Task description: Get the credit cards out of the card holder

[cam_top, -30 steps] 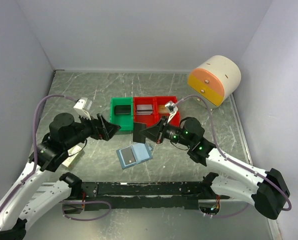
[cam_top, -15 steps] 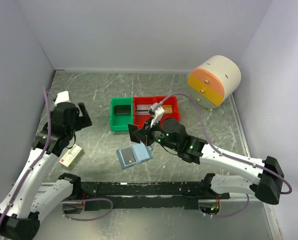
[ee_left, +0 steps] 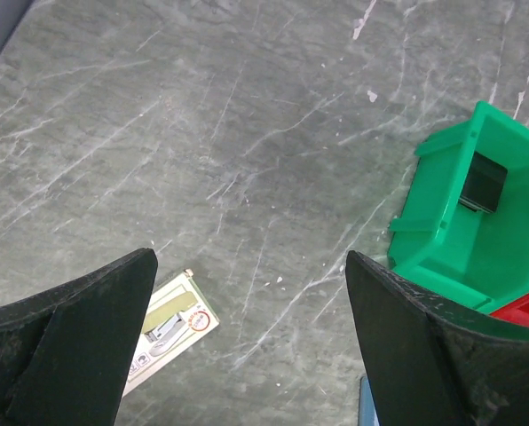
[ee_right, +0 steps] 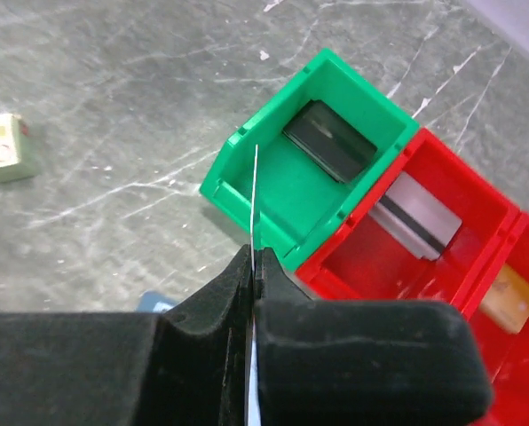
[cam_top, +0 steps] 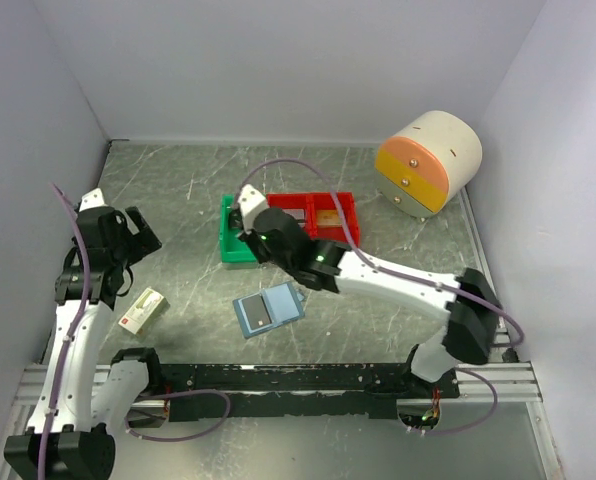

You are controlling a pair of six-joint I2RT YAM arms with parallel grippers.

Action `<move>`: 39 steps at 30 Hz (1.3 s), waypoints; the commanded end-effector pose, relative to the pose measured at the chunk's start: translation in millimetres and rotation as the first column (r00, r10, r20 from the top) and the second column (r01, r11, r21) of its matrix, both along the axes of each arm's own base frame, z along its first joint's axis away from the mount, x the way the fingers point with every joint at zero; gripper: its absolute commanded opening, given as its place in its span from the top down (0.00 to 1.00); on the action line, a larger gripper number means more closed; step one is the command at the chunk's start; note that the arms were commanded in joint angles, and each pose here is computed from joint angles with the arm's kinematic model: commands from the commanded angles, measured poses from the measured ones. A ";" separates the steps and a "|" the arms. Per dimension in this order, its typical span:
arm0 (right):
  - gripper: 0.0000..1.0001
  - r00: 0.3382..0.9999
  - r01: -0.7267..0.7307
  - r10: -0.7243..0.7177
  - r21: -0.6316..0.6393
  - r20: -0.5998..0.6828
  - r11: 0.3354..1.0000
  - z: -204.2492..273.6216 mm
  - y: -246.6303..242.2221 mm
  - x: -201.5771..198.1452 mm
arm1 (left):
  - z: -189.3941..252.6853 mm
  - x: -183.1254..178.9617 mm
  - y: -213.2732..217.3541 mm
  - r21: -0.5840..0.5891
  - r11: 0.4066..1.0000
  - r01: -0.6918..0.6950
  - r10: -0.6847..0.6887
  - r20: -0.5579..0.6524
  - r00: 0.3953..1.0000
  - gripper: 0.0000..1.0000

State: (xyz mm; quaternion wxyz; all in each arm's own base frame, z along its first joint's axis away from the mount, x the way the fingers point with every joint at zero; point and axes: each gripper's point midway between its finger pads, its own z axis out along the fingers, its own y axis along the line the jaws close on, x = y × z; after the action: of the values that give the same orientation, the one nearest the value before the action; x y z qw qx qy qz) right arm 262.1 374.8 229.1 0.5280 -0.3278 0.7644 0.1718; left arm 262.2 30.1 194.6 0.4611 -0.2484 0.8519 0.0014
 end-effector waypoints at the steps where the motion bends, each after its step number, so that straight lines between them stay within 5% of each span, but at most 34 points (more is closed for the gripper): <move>1: 1.00 0.996 -0.050 0.068 -0.262 0.061 0.964 -28.8 15.7 21.5 | 11.3 2.0 -0.7 -0.005 1.000 0.007 -0.007 0.049 0.999 0.00; 12: 1.00 0.977 -0.035 0.167 -0.672 0.133 0.739 -105.9 45.7 92.9 | 30.4 -12.7 19.1 0.028 0.992 -0.121 0.116 0.125 0.985 0.00; 39: 1.00 0.884 -0.104 0.403 -0.741 0.237 0.664 -122.3 48.3 161.0 | 32.2 -13.6 20.6 0.033 0.992 -0.124 0.119 0.129 0.984 0.00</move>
State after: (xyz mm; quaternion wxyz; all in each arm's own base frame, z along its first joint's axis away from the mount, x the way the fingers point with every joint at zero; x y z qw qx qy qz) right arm 415.5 419.3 99.4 0.4466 -0.6222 0.6299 -0.1287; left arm 249.6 45.8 219.1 0.5069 -0.2840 0.8135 0.0256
